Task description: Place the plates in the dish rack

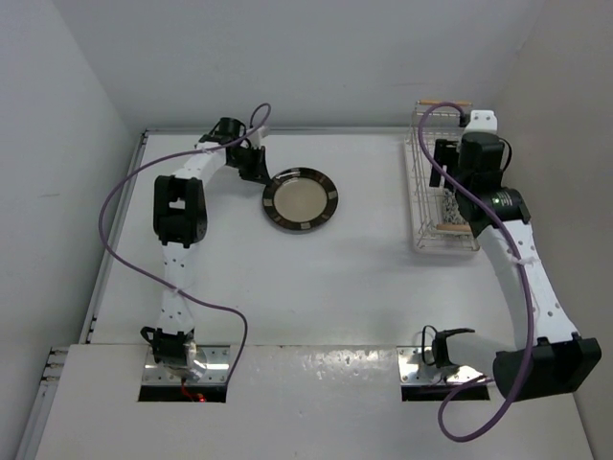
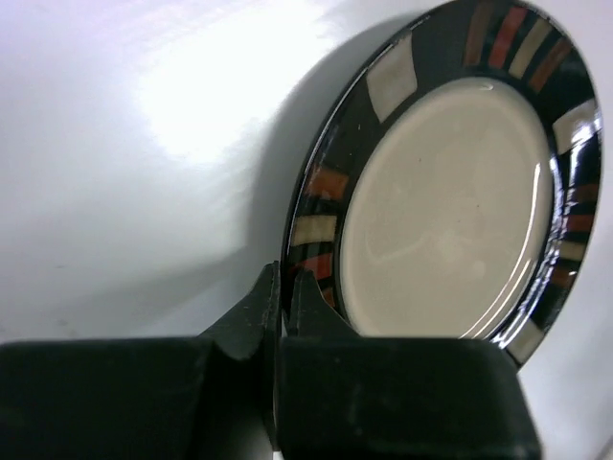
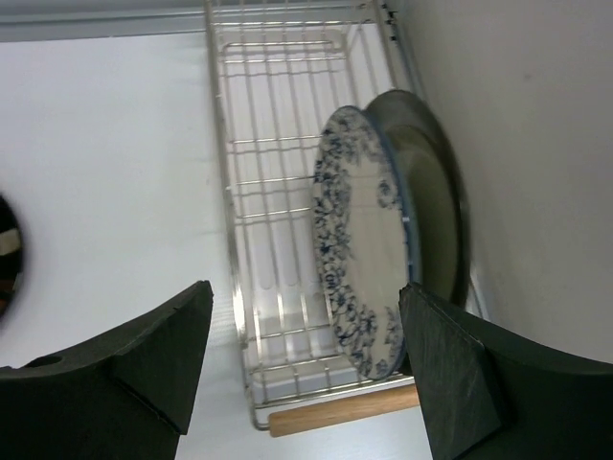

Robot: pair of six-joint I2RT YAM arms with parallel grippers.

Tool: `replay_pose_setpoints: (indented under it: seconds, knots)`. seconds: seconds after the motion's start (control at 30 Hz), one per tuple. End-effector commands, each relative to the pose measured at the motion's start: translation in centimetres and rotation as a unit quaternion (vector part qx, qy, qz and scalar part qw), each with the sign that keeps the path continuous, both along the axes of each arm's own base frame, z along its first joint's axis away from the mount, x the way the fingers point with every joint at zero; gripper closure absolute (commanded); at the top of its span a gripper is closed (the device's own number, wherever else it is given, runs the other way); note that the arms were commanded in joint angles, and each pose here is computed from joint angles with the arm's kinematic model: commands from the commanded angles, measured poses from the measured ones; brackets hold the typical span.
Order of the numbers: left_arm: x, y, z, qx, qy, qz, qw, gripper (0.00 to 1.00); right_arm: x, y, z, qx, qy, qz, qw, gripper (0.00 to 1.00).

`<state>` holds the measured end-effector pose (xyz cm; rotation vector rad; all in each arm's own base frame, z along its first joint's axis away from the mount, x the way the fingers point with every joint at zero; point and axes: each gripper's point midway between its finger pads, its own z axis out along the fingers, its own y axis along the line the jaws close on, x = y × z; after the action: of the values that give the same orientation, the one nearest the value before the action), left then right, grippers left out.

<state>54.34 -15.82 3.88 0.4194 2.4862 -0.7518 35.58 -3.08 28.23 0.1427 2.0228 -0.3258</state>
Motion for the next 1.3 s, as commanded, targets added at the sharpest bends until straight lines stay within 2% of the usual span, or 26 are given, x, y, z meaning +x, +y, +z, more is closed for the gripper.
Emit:
replay_pose_setpoints:
  seconds: [0.0,0.13,0.17,0.2,0.27,0.37,0.4,0.6,0.7,0.73,0.77,0.83,0.97,1.0,1.03,1.07,1.13,1.17,1.23,1.27]
  knots:
    - [-3.9,-0.5,-3.6,-0.01,0.072,-0.039,0.997,1.0,0.5,2.2,-0.1,0.035,-0.018,0.024,0.999,0.22]
    - [-5.5,-1.6,-1.5,-0.05,0.056,-0.092,0.993,1.0,1.0,7.0,-3.2,0.081,0.014,0.101,0.991,0.23]
    - [-6.3,-2.1,-0.8,-0.069,0.06,-0.107,0.99,1.0,1.2,10.5,-4.4,0.112,0.035,0.175,0.978,0.23]
    - [-6.5,-2.3,-0.1,-0.076,0.053,-0.118,0.989,1.0,1.0,11.8,-5.4,0.121,0.047,0.205,0.97,0.23]
    - [-7.3,-2.7,2.0,-0.091,0.033,-0.151,0.984,1.0,0.5,16.9,-8.1,0.166,0.084,0.303,0.935,0.22]
    - [-8.4,-2.8,4.2,-0.082,0.003,-0.191,0.978,1.0,-0.2,21.3,-10.7,0.212,0.121,0.364,0.899,0.19]
    - [-8.6,-2.7,4.9,-0.078,-0.008,-0.2,0.977,1.0,-0.4,23.2,-11.9,0.237,0.144,0.386,0.88,0.18]
    - [-11.1,-2.9,9.1,-0.068,-0.082,-0.272,0.956,1.0,0.8,27.0,-20.1,0.287,0.243,0.39,0.84,0.18]
    - [-12.0,-3.3,10.1,-0.073,-0.102,-0.295,0.947,1.0,1.4,28.2,-21.1,0.303,0.238,0.397,0.833,0.18]
    - [-12.2,-3.3,10.4,-0.072,-0.105,-0.298,0.946,1.0,0.8,28.3,-23.3,0.309,0.259,0.39,0.828,0.18]
    - [-12.5,-3.4,10.8,-0.077,-0.107,-0.299,0.945,1.0,1.7,29.0,-22.9,0.318,0.234,0.396,0.829,0.18]
    - [-12.9,-3.4,10.6,-0.082,-0.102,-0.303,0.944,1.0,0.9,29.7,-25.2,0.345,0.26,0.385,0.816,0.18]
    - [-13.1,-3.5,10.7,-0.086,-0.102,-0.307,0.942,1.0,0.9,31.7,-25.7,0.405,0.234,0.39,0.793,0.36]
    - [-13.1,-3.6,10.8,-0.091,-0.103,-0.308,0.942,1.0,0.8,31.9,-25.6,0.416,0.231,0.387,0.79,0.45]
    - [-13.1,-3.6,10.8,-0.091,-0.103,-0.308,0.941,1.0,1.6,32.7,-24.5,0.418,0.198,0.403,0.79,0.49]
    - [-13.1,-3.6,10.8,-0.091,-0.103,-0.308,0.941,1.0,0.9,32.7,-25.1,0.423,0.202,0.4,0.788,0.52]
    - [-12.9,-3.7,10.7,-0.092,-0.1,-0.305,0.943,1.0,0.9,33.2,-24.9,0.427,0.198,0.405,0.783,0.69]
    - [-12.7,-3.7,11.1,-0.091,-0.107,-0.306,0.942,1.0,0.9,33.7,-24.6,0.43,0.2,0.415,0.776,0.86]
    - [-11.8,-3.5,11.2,-0.078,-0.103,-0.291,0.948,1.0,1.1,33.6,-24.3,0.434,0.205,0.41,0.775,1.0]
    - [-11.5,-3.3,11.0,-0.072,-0.094,-0.28,0.953,1.0,1.2,33.6,-23.7,0.431,0.201,0.41,0.778,1.0]
